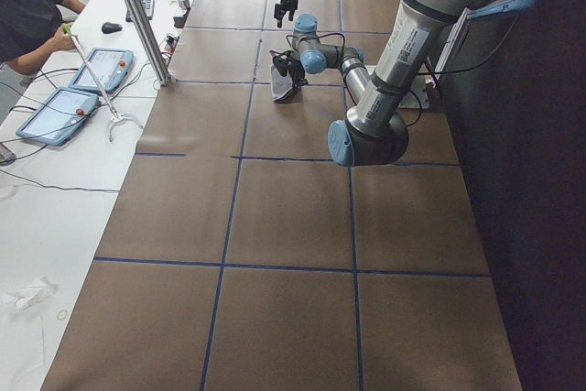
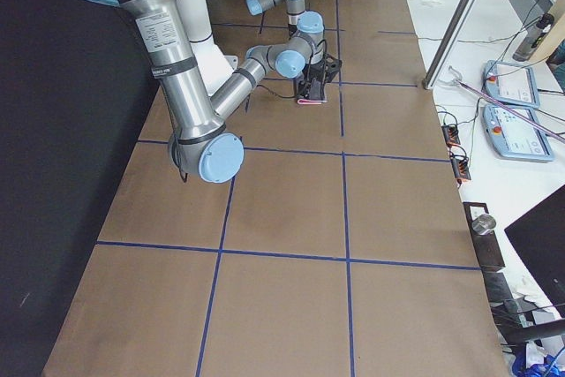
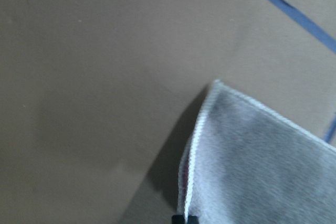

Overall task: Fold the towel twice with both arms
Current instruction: 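Fold the held towel end over toward the other end with the left gripper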

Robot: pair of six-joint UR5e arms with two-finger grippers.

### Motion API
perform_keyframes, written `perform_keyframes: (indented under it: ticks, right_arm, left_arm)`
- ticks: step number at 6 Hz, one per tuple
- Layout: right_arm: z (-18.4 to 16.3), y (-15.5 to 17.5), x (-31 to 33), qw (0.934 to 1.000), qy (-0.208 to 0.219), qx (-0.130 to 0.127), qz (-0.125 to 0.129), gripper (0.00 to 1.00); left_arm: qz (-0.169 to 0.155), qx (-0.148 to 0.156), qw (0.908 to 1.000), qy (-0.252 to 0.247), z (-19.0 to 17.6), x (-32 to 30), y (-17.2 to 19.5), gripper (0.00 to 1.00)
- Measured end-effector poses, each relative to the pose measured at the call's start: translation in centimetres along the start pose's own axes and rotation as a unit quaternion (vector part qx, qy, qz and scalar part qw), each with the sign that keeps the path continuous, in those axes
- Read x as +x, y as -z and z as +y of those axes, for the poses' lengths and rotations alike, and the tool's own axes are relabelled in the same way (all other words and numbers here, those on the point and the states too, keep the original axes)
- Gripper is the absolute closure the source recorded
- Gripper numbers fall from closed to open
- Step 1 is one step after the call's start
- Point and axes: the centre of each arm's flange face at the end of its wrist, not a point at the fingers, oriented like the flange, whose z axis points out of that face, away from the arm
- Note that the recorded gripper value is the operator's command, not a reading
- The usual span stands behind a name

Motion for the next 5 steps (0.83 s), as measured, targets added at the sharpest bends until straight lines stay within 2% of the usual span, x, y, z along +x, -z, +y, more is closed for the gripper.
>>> perform_keyframes:
  ticks: [2,3,5]
  right_arm:
    - [-6.6,3.7,7.3,0.9992,0.037,-0.012,0.009,0.0]
    - [-8.5,4.9,10.2,0.9985,0.05,-0.021,0.01,0.0]
    - [-9.5,5.4,12.5,0.9983,0.05,-0.025,0.014,0.0]
  left_arm:
    - [0.019,0.011,0.9994,-0.026,1.6,5.2,0.5,0.99]
    - [0.021,0.016,0.9988,-0.04,3.4,8.0,-0.2,0.99]
    - [0.028,0.036,0.9973,-0.058,7.6,12.3,-1.5,0.99]
